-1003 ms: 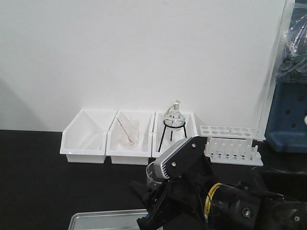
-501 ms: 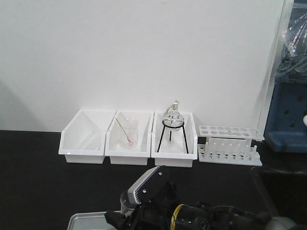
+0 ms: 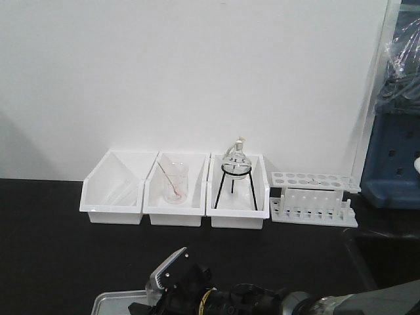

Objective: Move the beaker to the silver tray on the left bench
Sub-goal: 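Lower the held beaker with the right gripper onto the silver tray, then open the right gripper to release the beaker and lift away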

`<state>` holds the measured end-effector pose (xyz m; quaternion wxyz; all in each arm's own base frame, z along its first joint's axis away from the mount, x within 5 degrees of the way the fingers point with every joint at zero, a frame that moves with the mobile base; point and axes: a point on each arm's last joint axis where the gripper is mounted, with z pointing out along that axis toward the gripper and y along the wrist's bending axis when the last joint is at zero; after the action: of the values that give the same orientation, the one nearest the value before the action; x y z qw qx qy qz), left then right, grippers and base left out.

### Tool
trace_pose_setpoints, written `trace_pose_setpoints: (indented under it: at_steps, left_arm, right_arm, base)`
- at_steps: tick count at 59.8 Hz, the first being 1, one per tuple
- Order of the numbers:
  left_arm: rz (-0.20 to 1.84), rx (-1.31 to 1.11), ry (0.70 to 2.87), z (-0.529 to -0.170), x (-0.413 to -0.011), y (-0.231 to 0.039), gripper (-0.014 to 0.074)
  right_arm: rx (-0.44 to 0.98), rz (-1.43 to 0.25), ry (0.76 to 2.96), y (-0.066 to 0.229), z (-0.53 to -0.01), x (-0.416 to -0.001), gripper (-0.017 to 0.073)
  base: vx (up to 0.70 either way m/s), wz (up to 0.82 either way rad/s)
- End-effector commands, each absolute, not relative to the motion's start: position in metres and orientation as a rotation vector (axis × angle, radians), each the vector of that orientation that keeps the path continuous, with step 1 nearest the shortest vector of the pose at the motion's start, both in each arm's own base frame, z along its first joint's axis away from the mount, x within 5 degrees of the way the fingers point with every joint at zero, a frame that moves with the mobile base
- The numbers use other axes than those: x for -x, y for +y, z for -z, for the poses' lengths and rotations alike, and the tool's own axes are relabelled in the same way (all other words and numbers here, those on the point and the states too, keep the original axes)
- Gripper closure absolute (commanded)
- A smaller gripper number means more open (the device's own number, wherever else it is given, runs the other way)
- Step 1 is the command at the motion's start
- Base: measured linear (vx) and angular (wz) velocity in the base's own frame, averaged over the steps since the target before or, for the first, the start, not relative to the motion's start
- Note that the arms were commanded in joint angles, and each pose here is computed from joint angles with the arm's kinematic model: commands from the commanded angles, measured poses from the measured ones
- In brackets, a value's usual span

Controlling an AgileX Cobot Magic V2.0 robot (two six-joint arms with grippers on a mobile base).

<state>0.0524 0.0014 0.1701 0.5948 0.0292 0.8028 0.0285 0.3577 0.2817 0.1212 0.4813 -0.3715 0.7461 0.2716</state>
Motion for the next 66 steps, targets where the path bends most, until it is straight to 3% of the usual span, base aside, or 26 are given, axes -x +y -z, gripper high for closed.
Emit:
trace_pose_setpoints:
  at_steps: [1,23,35,66]
  left_arm:
    - [-0.057,-0.07,1.797,-0.171,-0.054,0.001,0.0592]
    - [-0.057,-0.07,1.797,-0.171,-0.054,0.001,0.0592]
    - [-0.057,-0.07,1.797,-0.171,-0.054,0.001,0.0592]
    - [-0.057,-0.07,1.797,-0.171,-0.054,0.001,0.0592]
  right_arm:
    - [0.872,-0.715,1.68,0.288,-0.155,-0.362,0.0568]
    - [0.884,-0.715,1.737,0.288,-0.128,-0.363,0.0556]
    - [0.885,-0.704,1.753,0.288,-0.126,-0.363,0.0489]
    - [0.879,-0.75,1.698,0.29,-0.132,-0.362,-0.0038]
  base:
    - [0.0,-0.01]
    - [0.0,0.0]
    - [0.0,0.0]
    - [0.0,0.0]
